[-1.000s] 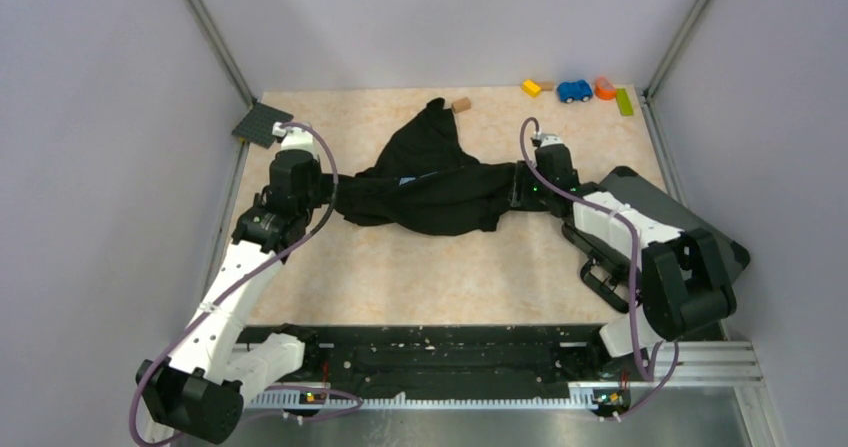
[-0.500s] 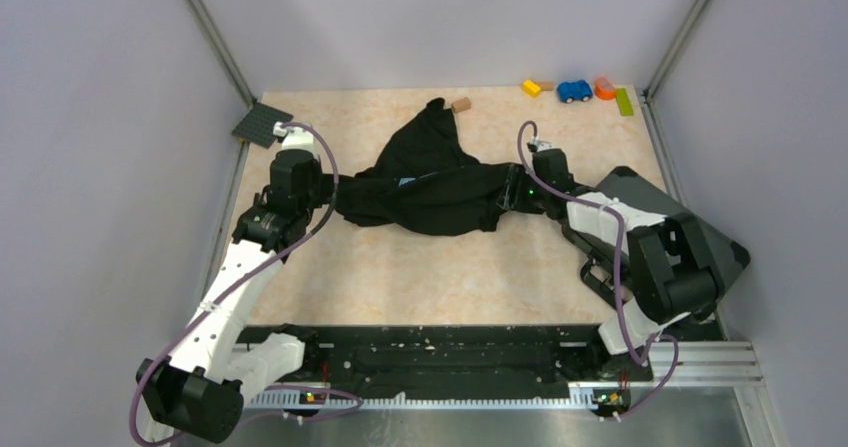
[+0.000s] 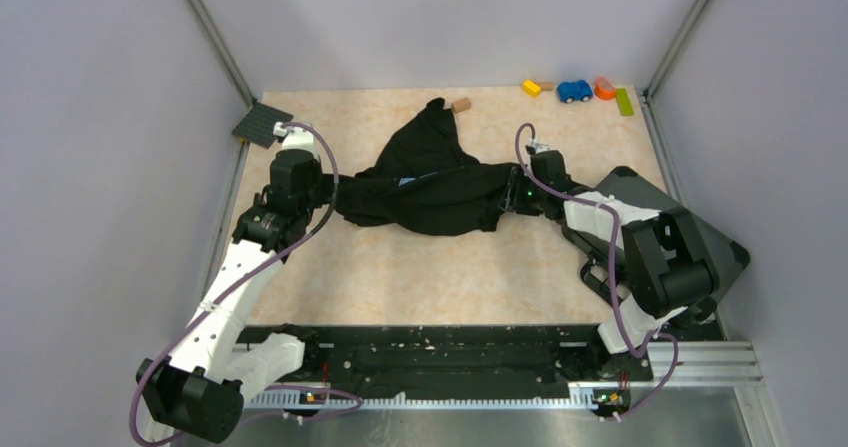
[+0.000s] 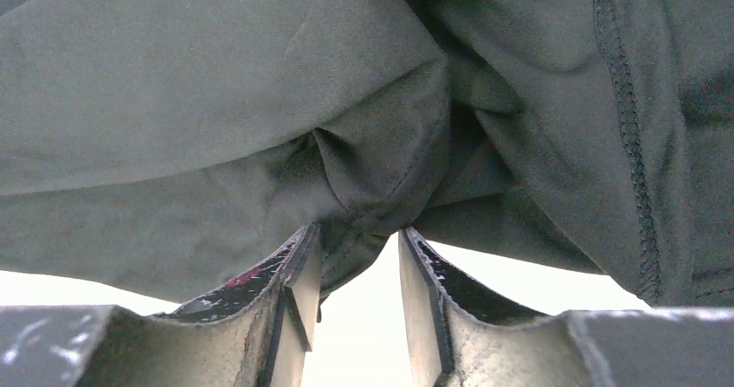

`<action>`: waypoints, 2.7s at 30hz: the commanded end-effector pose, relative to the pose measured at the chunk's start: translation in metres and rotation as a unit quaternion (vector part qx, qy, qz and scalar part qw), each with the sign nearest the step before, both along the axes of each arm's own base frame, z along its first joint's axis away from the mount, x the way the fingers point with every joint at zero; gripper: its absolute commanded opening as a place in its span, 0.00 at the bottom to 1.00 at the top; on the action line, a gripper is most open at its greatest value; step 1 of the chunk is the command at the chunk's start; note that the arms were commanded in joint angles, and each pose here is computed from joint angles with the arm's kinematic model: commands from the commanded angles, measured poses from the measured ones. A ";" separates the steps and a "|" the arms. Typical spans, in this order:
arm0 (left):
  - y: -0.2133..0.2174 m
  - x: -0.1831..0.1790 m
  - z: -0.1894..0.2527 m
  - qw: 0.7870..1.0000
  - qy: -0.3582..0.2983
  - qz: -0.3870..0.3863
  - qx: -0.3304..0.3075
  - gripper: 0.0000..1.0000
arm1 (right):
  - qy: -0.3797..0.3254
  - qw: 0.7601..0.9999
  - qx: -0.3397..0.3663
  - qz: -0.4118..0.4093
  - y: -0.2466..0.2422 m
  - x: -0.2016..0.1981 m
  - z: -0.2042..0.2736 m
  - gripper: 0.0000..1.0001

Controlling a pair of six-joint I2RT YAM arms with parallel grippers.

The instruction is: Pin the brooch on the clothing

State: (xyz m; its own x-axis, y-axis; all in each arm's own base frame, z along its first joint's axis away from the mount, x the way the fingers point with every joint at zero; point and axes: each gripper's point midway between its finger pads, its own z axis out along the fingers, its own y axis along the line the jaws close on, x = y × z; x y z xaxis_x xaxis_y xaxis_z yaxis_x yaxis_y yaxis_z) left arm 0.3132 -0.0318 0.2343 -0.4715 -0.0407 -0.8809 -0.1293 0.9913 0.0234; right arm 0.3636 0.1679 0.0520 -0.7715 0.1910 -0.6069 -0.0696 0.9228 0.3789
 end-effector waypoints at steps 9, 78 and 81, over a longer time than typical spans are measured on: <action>-0.001 0.008 0.011 1.000 -0.025 -0.002 -0.004 0.00 | -0.045 0.999 0.012 0.008 0.005 0.020 0.023 0.38; 0.034 -0.097 0.360 0.917 -0.397 -0.017 -0.022 0.00 | -0.557 0.828 -0.008 -0.061 -0.094 -0.113 0.516 0.00; 0.018 -0.076 0.350 0.925 -0.375 -0.041 -0.037 0.00 | -0.529 0.846 -0.021 -0.069 -0.092 -0.093 0.500 0.00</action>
